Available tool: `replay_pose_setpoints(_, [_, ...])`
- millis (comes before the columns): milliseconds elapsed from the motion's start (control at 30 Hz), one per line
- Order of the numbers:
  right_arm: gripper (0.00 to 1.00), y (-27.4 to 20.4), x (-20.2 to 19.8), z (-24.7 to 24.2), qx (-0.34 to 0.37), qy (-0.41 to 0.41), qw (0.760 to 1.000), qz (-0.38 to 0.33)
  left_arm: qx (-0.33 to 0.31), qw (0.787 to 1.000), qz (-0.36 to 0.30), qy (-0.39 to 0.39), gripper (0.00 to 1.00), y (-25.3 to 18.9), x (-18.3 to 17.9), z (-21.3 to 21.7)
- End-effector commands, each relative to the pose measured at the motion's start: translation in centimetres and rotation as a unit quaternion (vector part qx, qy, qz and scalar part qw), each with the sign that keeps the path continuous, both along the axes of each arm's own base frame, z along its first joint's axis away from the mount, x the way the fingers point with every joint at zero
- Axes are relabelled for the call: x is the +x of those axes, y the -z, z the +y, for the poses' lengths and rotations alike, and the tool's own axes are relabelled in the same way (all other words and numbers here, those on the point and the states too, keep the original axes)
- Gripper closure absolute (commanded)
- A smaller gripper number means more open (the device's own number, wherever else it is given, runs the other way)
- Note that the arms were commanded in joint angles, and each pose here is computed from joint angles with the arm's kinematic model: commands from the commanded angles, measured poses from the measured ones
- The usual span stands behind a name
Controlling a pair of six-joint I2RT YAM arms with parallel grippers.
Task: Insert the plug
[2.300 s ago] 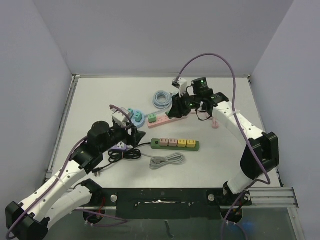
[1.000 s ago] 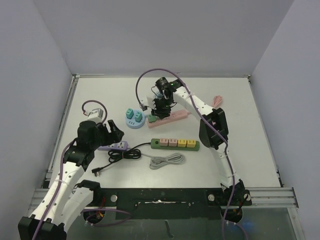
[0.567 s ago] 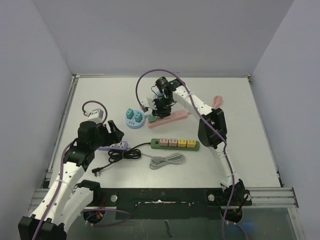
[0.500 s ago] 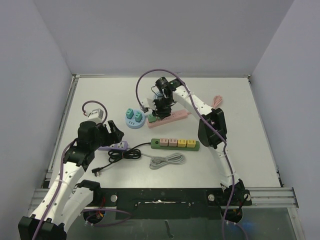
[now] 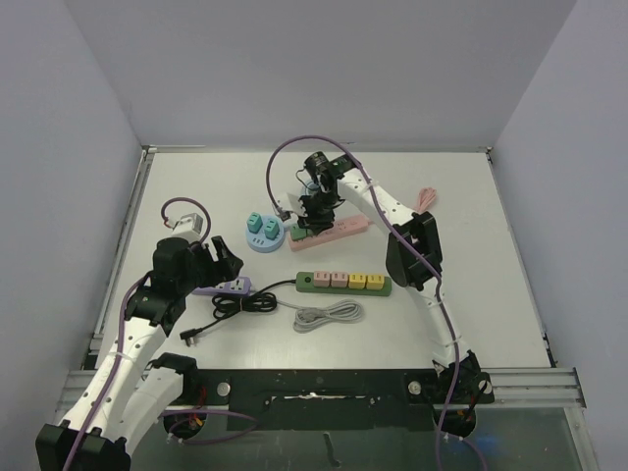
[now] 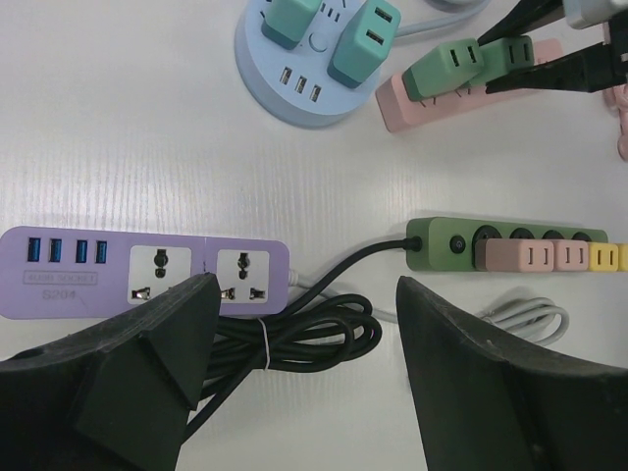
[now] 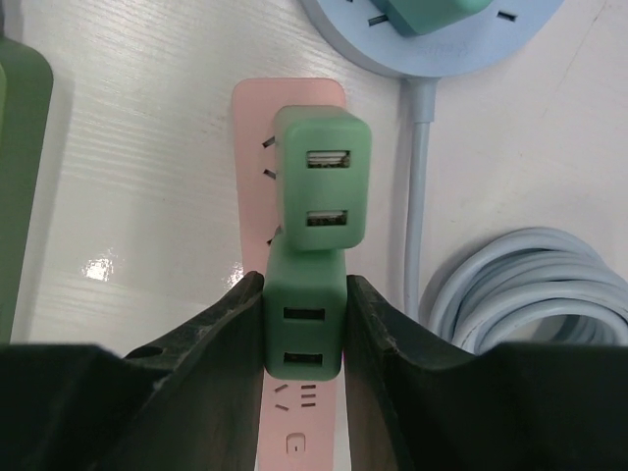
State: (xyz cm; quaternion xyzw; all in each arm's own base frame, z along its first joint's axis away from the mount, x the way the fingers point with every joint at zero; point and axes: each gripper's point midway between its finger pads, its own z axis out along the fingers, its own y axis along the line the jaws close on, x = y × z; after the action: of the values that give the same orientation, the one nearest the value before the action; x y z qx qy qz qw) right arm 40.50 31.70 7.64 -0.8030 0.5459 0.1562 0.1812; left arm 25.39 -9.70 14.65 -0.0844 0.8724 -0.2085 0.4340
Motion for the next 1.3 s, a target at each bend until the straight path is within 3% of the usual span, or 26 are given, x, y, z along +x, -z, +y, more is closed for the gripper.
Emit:
replay_pose_setpoints(0, [1.0,3.8,1.1,-0.9,-0.032,0.013,0.999,0.001,0.001,1.0,-0.025,-0.006,0.28,-1.0,0.8,0.2])
replay_pose_setpoints(200, [1.0,4.6,0.3,-1.3,-0.038,0.005,0.999,0.022,0.002,1.0,-0.021,-0.005,0.28,-0.8,0.9,0.2])
replay_pose_setpoints(433, [1.0,7.0,-2.7,-2.9,-0.085,0.016,0.991,0.099,0.003,1.0,-0.02,-0.007,0.28,-0.6,1.0,0.3])
replay_pose_setpoints(600, [1.0,4.7,-5.5,-3.0,-0.073,0.026,0.986,0.151,0.003,1.0,-0.016,-0.008,0.28,-0.5,1.0,0.4])
replay_pose_setpoints(900, [1.0,1.7,-8.2,-1.7,-0.062,0.0,0.987,0.148,0.001,1.0,-0.017,-0.009,0.28,-0.5,0.9,0.4])
replay_pose_setpoints(1267, [1.0,8.5,-5.9,-3.3,-0.109,0.058,0.975,0.182,0.0,1.0,-0.025,-0.01,0.28,-0.9,0.8,0.5])
